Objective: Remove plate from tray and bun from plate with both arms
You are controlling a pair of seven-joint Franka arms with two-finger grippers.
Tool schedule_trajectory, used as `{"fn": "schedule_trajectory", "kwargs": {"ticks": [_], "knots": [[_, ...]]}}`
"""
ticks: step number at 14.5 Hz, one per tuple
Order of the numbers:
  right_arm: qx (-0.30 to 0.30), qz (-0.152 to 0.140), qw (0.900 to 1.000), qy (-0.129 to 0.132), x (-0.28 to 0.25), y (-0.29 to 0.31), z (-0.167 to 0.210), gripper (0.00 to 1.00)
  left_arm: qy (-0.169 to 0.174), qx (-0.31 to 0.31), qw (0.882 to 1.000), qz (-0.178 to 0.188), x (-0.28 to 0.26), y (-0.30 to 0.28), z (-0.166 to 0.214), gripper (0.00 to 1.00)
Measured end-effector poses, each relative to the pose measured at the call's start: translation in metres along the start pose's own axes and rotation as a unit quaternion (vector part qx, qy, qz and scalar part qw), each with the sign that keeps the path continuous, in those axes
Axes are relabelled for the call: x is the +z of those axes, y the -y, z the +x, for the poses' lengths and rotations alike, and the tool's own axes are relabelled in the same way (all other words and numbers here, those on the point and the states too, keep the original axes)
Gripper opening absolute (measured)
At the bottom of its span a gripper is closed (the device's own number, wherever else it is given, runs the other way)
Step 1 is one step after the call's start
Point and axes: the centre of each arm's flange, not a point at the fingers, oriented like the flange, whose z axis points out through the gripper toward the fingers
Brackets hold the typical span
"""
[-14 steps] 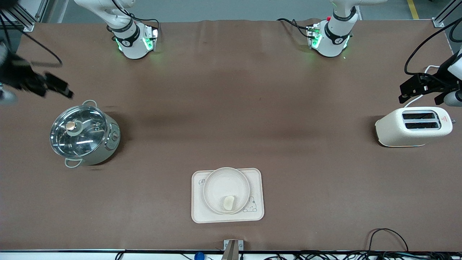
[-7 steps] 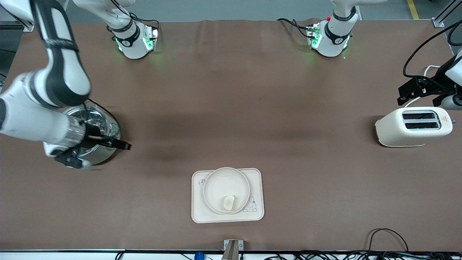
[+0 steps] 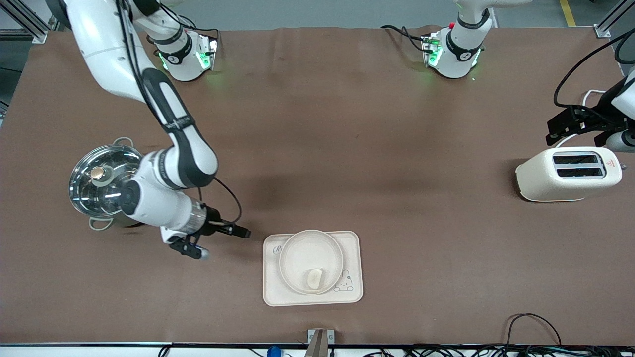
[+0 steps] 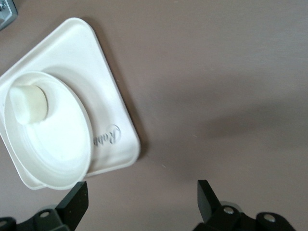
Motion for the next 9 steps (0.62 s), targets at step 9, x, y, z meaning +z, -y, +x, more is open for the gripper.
{"fn": "schedule_trajectory", "kwargs": {"ticks": [9], "knots": [[0.01, 0.034, 0.999, -0.026, 0.093, 0.076, -0.018, 0.93, 0.0, 0.0, 1.0, 0.0, 0.0, 0.0, 0.0, 1.0]]}}
